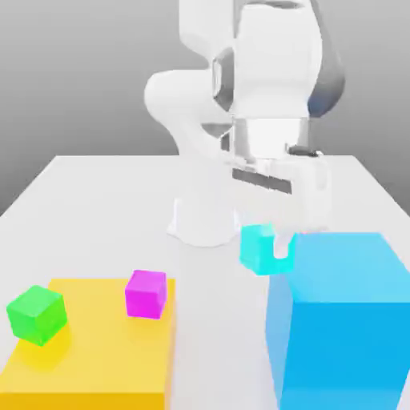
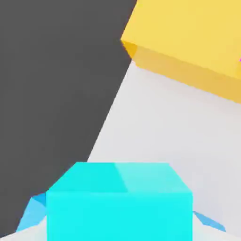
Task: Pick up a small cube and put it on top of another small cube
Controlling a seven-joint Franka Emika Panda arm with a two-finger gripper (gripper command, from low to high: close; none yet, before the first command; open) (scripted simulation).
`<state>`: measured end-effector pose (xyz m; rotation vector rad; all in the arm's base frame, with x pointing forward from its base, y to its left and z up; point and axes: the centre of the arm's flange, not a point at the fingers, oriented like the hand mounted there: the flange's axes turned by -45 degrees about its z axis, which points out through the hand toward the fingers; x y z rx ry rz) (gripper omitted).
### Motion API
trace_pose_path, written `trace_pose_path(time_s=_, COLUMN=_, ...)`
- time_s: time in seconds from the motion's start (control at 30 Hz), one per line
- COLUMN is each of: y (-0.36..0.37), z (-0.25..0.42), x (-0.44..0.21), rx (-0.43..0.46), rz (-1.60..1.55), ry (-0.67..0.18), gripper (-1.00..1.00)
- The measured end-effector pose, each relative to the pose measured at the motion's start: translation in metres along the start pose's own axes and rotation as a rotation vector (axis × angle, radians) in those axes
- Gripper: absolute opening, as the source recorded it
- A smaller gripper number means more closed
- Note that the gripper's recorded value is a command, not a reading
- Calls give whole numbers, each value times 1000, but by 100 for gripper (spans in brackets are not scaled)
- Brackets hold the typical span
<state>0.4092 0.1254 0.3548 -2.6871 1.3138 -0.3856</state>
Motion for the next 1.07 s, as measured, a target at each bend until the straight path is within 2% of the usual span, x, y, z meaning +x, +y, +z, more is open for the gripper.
trace_pose_path(time_s=0.27, y=-48, z=-11, x=-135, rx=4, rz=-695, ry=-42, gripper=-100)
trace_pose_path(time_s=0.37, y=-39, z=-2, x=-191, rx=-16, rz=-922, ry=-96, gripper=-100)
trace_pose_path(time_s=0.43, y=-15, z=17, x=-204, rx=-55, rz=-942, ry=-156, gripper=-100)
trace_pose_path(time_s=0.5, y=8, z=34, x=-197, rx=-90, rz=-905, ry=-199, gripper=-100)
trace_pose_path(time_s=0.67, y=60, z=60, x=-147, rx=-143, rz=-748, ry=-242, gripper=-100)
trace_pose_path(time_s=0.77, y=79, z=72, x=-127, rx=-155, rz=-690, ry=-244, gripper=-100)
trace_pose_path(time_s=0.97, y=93, z=121, x=-130, rx=-158, rz=-674, ry=-241, gripper=-100)
trace_pose_path(time_s=1.0, y=96, z=128, x=-130, rx=-157, rz=-672, ry=-242, gripper=100)
trace_pose_path(time_s=1.07, y=97, z=129, x=-125, rx=-159, rz=-656, ry=-240, gripper=100)
